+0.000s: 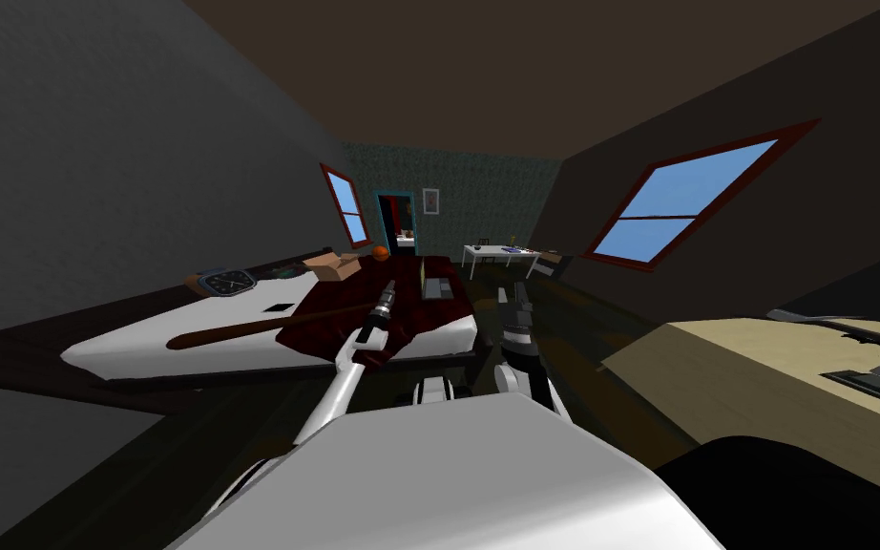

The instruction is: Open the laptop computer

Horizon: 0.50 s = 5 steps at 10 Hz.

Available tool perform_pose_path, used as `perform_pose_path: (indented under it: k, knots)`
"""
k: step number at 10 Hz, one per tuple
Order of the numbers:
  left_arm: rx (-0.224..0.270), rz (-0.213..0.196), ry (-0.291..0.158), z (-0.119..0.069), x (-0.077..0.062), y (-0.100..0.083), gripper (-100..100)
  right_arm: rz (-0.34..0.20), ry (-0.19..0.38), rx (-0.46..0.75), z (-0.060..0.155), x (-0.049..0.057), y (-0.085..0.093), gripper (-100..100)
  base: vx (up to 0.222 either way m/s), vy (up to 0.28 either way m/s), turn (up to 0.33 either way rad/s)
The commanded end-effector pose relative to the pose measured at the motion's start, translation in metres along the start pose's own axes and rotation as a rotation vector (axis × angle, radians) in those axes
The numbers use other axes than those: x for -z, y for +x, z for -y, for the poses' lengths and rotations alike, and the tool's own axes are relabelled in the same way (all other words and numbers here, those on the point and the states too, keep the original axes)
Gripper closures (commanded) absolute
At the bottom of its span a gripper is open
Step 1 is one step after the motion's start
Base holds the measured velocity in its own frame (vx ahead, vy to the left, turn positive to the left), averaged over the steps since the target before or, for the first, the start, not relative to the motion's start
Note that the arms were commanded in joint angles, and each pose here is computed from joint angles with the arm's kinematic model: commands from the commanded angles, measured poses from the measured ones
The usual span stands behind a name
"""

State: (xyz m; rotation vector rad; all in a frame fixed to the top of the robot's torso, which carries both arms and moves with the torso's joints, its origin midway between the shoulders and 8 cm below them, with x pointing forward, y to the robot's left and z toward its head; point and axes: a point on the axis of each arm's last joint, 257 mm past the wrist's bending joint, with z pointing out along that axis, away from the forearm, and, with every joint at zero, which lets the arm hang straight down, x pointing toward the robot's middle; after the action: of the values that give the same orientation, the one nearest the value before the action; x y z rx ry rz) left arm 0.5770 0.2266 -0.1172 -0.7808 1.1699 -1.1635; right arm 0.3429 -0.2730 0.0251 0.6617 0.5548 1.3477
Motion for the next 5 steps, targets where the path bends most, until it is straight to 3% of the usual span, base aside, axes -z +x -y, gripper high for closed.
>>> perform_pose_path:
  k: [1,5]
  knots:
    - [-0.005,-0.011,-0.023,-0.005,-0.02,0.005,-100,0.0,0.0,0.0,0.0,0.0,0.0,0,0.005,-0.027,0.053]
    - [-0.011,-0.026,-0.049,-0.007,-0.045,0.014,-100,0.0,0.0,0.0,0.0,0.0,0.0,0,0.003,-0.03,0.029]
